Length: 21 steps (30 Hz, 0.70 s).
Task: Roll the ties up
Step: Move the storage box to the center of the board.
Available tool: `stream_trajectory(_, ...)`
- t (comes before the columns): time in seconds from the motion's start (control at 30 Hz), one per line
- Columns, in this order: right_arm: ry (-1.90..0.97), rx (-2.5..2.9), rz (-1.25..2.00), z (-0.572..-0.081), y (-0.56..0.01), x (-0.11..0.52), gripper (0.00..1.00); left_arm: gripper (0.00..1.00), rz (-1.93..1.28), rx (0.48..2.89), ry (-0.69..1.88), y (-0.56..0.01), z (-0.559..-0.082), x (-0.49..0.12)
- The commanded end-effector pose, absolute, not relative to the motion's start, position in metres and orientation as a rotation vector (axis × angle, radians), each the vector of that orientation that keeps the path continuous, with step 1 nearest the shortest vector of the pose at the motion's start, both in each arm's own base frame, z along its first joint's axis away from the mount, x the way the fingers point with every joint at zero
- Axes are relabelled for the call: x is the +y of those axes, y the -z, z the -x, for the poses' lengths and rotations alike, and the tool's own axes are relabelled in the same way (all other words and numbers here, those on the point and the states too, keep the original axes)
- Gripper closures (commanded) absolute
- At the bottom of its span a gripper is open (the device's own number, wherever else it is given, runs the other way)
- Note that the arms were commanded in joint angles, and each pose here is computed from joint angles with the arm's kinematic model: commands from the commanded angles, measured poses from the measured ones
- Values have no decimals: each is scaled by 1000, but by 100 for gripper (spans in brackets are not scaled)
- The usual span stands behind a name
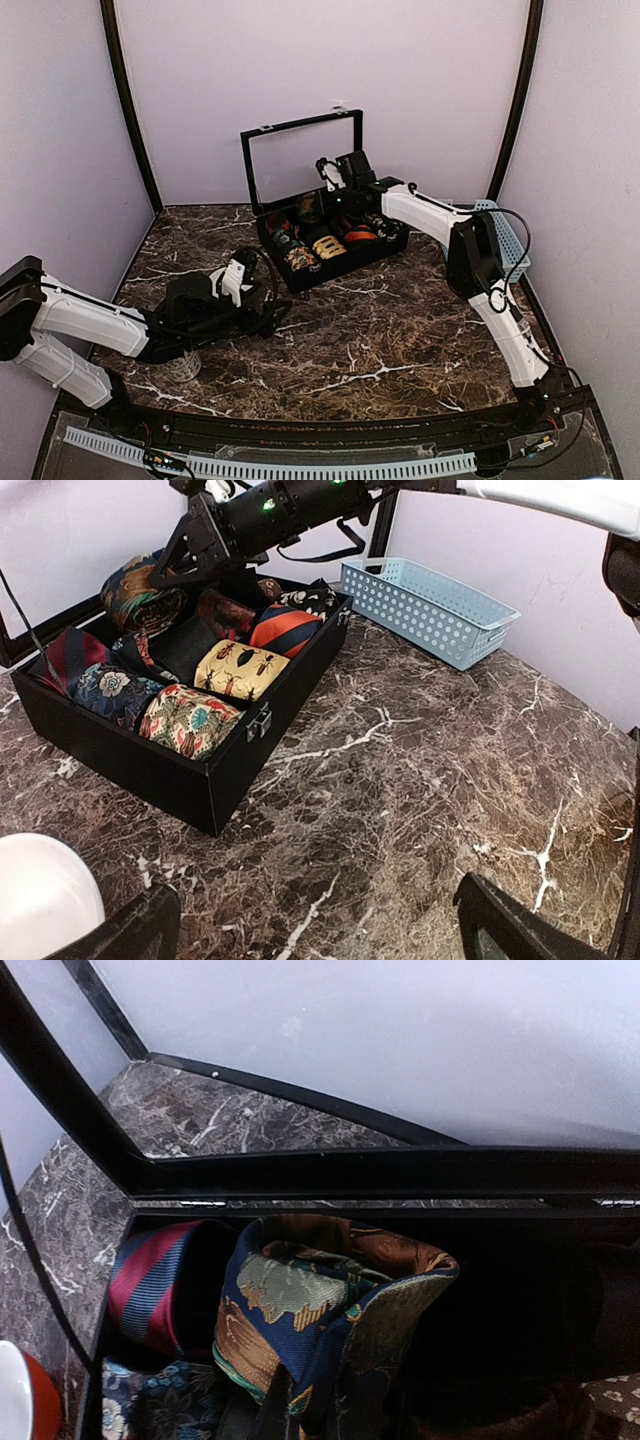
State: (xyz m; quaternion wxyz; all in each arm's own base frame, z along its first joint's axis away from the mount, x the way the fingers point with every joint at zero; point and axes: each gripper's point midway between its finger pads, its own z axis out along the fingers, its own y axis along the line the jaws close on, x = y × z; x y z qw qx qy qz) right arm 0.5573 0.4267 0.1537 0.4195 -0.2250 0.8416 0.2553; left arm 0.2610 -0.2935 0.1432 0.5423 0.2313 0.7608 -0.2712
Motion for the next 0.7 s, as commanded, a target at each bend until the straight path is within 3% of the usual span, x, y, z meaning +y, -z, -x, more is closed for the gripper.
stream_trajectory(0.0, -618, 2040, 572, -569, -151, 437, 100, 1, -520, 1774, 661, -153, -260, -289)
stream_trajectory(0.67, -568, 2142, 642, -560, -68, 448, 100, 1, -521, 1782, 643, -148, -261, -287)
